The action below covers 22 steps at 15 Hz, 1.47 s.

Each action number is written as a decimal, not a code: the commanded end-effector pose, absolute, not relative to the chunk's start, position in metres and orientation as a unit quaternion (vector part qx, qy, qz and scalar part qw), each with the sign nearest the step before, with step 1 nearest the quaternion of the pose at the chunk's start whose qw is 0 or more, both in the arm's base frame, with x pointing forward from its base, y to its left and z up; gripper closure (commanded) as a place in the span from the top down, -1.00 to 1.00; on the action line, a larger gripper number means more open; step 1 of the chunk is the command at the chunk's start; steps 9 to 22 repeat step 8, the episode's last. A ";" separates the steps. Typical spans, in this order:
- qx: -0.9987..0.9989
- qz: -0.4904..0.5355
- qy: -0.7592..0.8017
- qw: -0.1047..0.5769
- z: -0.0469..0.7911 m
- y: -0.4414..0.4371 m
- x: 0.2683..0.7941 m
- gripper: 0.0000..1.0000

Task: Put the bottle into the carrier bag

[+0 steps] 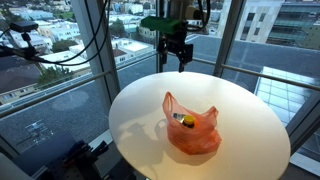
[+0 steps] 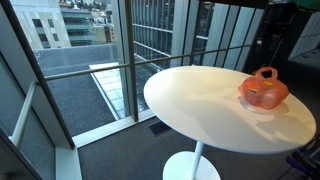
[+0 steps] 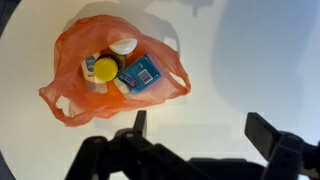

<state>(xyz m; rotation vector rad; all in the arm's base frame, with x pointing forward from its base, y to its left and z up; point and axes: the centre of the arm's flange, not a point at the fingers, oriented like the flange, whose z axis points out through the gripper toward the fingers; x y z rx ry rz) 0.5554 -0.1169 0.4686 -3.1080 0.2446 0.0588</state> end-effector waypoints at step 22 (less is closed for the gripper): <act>-0.999 0.024 0.045 0.017 0.488 -0.101 0.544 1.00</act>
